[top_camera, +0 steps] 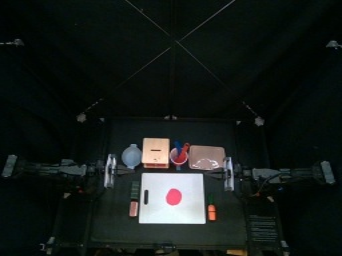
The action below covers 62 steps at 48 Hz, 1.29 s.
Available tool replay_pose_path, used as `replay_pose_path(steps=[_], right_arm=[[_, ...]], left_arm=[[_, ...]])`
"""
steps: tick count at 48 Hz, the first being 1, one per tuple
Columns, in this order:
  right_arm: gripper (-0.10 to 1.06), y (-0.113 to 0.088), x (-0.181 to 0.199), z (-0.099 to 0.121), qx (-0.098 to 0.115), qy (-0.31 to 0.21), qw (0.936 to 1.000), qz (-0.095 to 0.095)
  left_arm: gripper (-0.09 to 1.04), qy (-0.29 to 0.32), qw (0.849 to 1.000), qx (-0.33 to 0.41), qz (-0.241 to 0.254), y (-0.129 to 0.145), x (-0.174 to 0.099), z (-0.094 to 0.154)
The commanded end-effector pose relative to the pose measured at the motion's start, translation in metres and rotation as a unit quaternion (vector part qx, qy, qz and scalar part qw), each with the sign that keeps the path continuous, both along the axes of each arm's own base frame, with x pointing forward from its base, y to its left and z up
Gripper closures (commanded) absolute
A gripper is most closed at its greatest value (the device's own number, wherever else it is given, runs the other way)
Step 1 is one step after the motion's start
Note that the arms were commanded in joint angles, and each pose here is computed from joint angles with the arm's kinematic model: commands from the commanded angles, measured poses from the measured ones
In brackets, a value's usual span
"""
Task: Get the cutter from the drawer then cut the dough then place the extra dough in the bowl
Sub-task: Open the drawer
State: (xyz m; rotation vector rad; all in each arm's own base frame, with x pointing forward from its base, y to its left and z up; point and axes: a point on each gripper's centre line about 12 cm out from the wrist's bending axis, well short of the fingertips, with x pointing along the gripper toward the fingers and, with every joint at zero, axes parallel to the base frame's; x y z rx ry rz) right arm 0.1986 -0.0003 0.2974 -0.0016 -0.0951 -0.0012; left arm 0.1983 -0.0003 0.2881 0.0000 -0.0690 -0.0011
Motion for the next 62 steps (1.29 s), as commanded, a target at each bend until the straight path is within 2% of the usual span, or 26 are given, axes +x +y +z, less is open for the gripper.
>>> replay_pose_path(steps=[1, 7, 14, 18, 22, 27, 30, 39, 46, 47, 51, 55, 62], right_arm=[[0.97, -0.004, 0.009, 0.006, 0.003, 0.001, 1.0, -0.009], [0.92, -0.009, 0.033, 0.013, 0.003, 0.013, 0.9997, -0.018], [0.92, -0.019, 0.085, 0.019, 0.004, 0.031, 0.9989, -0.033], [0.92, -0.027, 0.118, 0.02, 0.006, 0.043, 0.9982, -0.042], [0.92, -0.039, 0.158, 0.016, 0.006, 0.06, 0.9968, -0.054], [0.92, -0.06, 0.201, 0.002, 0.01, 0.091, 0.9931, -0.074], [0.92, -0.074, 0.221, -0.008, 0.012, 0.113, 0.9898, -0.087], [0.92, -0.119, 0.264, -0.043, 0.026, 0.196, 0.9727, -0.122], [0.92, -0.144, 0.281, -0.065, 0.033, 0.258, 0.9554, -0.14], [0.92, -0.147, 0.282, -0.069, 0.032, 0.272, 0.9515, -0.141], [0.92, -0.151, 0.284, -0.077, 0.031, 0.305, 0.9412, -0.142], [0.92, -0.151, 0.282, -0.082, 0.026, 0.329, 0.9336, -0.141], [0.92, -0.148, 0.277, -0.088, 0.012, 0.356, 0.9245, -0.135]], left_arm=[[1.02, -0.002, 1.0, -0.016, 0.004, 0.002, 0.007, 0.004], [0.98, -0.012, 0.998, -0.054, 0.016, 0.005, 0.012, 0.002], [0.96, -0.012, 0.986, -0.154, 0.057, 0.016, 0.023, -0.013], [0.96, -0.001, 0.97, -0.225, 0.093, 0.024, 0.029, -0.027], [0.96, 0.017, 0.946, -0.297, 0.133, 0.031, 0.032, -0.046], [0.96, 0.046, 0.923, -0.346, 0.165, 0.031, 0.036, -0.069], [0.96, 0.059, 0.915, -0.357, 0.178, 0.03, 0.038, -0.079], [0.96, 0.088, 0.902, -0.374, 0.197, 0.022, 0.047, -0.099], [0.96, 0.105, 0.897, -0.378, 0.206, 0.018, 0.054, -0.11], [0.96, 0.108, 0.896, -0.378, 0.207, 0.018, 0.055, -0.111], [0.96, 0.117, 0.894, -0.378, 0.211, 0.017, 0.058, -0.116], [0.96, 0.124, 0.892, -0.377, 0.215, 0.017, 0.061, -0.121], [0.96, 0.134, 0.891, -0.374, 0.219, 0.016, 0.068, -0.126]])
